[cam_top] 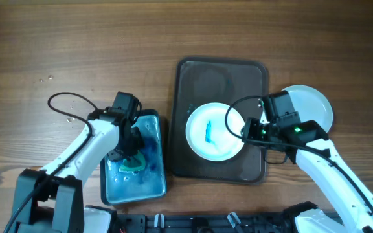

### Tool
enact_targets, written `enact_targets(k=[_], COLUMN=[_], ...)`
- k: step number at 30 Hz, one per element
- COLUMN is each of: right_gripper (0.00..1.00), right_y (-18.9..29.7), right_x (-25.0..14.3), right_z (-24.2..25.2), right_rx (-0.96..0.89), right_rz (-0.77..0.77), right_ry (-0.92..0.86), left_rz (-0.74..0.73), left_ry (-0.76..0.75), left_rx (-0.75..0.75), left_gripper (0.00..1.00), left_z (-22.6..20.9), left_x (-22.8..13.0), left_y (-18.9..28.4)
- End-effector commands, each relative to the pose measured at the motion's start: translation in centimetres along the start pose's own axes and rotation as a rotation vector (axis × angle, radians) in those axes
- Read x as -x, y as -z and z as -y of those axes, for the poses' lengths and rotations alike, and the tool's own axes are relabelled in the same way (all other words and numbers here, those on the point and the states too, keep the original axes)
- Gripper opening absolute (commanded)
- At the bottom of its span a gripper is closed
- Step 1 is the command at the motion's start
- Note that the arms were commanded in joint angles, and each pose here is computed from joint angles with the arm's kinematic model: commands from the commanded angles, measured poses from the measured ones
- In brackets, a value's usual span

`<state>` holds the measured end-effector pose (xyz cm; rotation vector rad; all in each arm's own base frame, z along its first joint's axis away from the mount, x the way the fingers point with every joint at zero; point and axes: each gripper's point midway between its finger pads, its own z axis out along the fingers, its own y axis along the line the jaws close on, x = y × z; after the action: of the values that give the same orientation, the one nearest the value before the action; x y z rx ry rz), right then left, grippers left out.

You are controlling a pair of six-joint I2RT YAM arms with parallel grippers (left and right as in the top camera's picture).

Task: Clean dirty plates on tray and stack at the side
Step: 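Grasp and dip the sponge in the basin water with the left gripper, then scrub the held plate with the sponge in the left gripper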

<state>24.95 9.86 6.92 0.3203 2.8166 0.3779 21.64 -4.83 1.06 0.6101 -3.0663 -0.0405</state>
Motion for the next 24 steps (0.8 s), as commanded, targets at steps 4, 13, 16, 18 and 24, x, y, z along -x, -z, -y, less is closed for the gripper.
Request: enact_targets(k=[4,13,16,18,24], right_gripper=[0.54,0.5,0.43,0.33,0.11], right_y=[0.9,-1.8,-3.4,-4.6,-7.9], right_x=[2.0,1.1,0.7,0.6,0.0], right_z=[1.1,0.8,0.6,0.3,0.8], right_rx=[-0.005,0.032,0.054,0.076,0.073], right_rz=[0.056,-0.013,-0.055,-0.08,-0.144], right_ry=[0.009,0.177,0.176,0.176,0.153], left_rz=[0.067,0.134,0.13,0.121,0.187], left_ry=[-0.079,-0.198,-0.228,-0.255,-0.346], left_rx=[-0.049,-0.13,-0.174,-0.224,-0.369], left_gripper=[0.04,0.03,0.04,0.04,0.04], left_z=[1.9,5.1,6.5,7.8,13.0], left_x=[2.9,4.1,3.6,3.1,2.5], left_y=[6.1,11.8,12.0,12.2,13.3])
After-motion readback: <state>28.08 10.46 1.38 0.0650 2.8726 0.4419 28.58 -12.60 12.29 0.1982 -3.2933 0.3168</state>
